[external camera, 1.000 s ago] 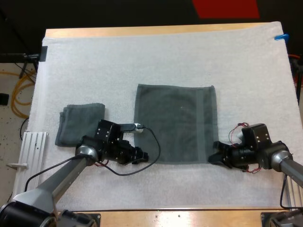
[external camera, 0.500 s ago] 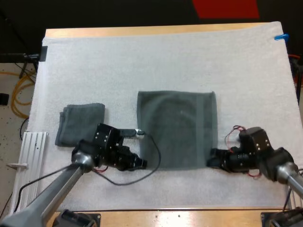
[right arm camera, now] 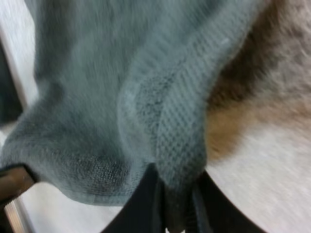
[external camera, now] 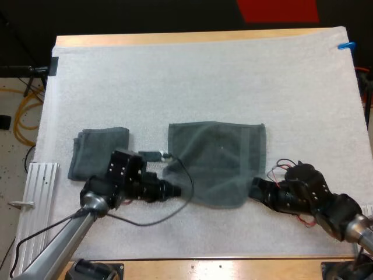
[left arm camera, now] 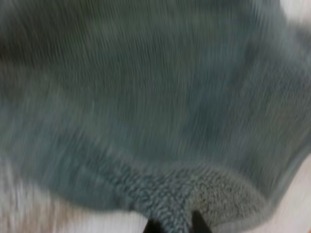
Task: Pick towel from pile fold and stack
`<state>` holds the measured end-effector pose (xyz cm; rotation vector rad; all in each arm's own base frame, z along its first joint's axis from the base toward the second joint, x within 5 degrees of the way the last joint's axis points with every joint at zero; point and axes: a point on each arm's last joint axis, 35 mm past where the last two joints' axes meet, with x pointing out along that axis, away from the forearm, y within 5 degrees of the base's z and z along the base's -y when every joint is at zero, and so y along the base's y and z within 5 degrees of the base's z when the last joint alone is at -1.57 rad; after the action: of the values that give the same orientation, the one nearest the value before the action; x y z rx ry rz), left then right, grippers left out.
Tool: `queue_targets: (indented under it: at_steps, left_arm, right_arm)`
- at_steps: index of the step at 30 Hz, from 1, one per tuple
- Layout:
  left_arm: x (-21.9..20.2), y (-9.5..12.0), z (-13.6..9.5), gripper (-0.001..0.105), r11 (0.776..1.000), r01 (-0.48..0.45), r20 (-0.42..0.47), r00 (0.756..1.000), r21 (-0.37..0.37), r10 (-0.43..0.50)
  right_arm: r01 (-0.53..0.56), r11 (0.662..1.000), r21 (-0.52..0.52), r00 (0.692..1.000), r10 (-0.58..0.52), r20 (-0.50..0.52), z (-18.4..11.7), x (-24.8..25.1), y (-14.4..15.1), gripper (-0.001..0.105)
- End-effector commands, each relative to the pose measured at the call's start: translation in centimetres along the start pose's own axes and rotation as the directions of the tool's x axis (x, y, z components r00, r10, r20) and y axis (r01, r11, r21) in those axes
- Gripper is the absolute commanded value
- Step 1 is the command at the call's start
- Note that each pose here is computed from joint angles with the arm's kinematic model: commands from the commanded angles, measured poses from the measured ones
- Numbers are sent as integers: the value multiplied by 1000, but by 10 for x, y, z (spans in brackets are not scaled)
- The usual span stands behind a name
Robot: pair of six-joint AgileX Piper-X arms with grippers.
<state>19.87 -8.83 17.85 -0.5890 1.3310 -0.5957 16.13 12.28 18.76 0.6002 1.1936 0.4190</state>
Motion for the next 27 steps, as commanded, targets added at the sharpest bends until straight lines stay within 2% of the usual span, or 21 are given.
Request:
queue_targets:
  at_steps: [1, 3, 10, 14, 19, 27]
  left_arm:
    - [1, 0, 8, 0, 999, 45, 28, 999, -11, -44]
    - [6, 7, 19, 0, 992, 116, 42, 993, -52, -114]
    - [28, 25, 48, 0, 965, 230, 104, 970, -124, -218]
    - [36, 27, 66, 0, 960, 260, 151, 958, -102, -244]
    - [41, 27, 84, 0, 968, 241, 201, 954, -75, -222]
    - [45, 33, 89, 0, 988, 132, 279, 955, -79, -105]
  right_arm:
    - [-14, 1000, 15, 1000, 13, 26, 5, 3, 1, 0]
    - [-37, 997, 65, 997, 32, 70, 17, 12, -2, 0]
    - [-106, 966, 235, 976, 55, 211, 52, 27, -23, 0]
    - [-138, 946, 293, 969, 68, 238, 64, 33, -36, 0]
    - [-131, 936, 327, 967, 48, 251, 70, 39, -47, 0]
    - [-152, 951, 268, 953, 69, 297, 76, 43, -46, 0]
